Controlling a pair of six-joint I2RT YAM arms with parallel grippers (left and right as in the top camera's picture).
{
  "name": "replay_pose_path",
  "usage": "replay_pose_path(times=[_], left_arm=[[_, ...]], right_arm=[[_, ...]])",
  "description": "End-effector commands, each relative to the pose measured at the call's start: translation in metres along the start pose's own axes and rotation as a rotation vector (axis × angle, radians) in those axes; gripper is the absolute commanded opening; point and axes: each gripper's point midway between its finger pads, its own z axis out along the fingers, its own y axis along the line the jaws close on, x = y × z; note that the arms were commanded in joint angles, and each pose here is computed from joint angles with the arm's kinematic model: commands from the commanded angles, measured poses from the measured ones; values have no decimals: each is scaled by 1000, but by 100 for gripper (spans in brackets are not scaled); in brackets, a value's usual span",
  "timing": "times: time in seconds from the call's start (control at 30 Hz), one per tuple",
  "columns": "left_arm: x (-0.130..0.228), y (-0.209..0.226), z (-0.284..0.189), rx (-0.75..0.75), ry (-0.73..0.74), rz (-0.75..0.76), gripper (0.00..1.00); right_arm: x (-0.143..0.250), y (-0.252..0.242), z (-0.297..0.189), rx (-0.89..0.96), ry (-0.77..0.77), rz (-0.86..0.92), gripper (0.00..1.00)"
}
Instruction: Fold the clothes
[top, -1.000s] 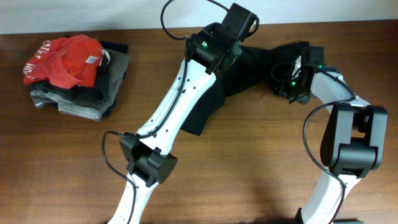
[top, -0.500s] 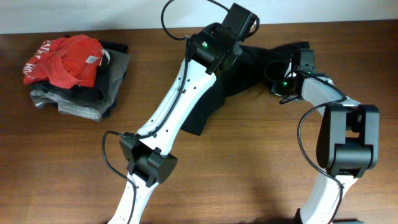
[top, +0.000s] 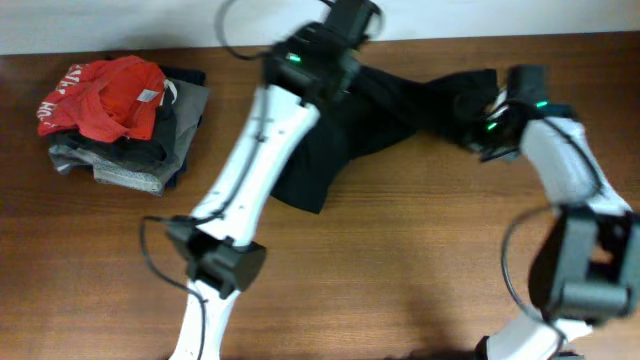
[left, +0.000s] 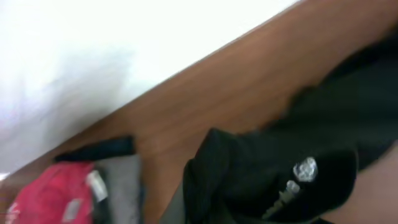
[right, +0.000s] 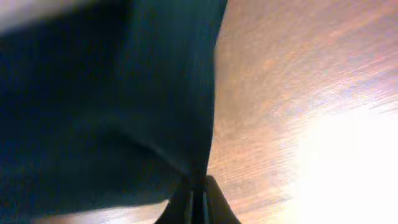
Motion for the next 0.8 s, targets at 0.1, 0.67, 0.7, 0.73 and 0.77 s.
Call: replay_pose_path(times=[0.1, 0.67, 0.7, 0.73, 0.77], left_arm=[[7, 110, -58, -152, -55, -191, 0], [35, 185, -238, -219, -286, -312, 1], [40, 187, -249, -221, -294, -316, 1], [45, 188, -258, -220, -301, -318, 1], [49, 188, -267, -213, -310, -318, 1]], right_arm=[[-53, 9, -153, -59, -268, 13, 4], [-12, 16, -373, -27, -566, -69, 4], [-6, 15, -382, -24, -579, -68, 4], [-1, 13, -389, -19, -589, -67, 4], [5, 12, -395, -16, -598, -67, 4]])
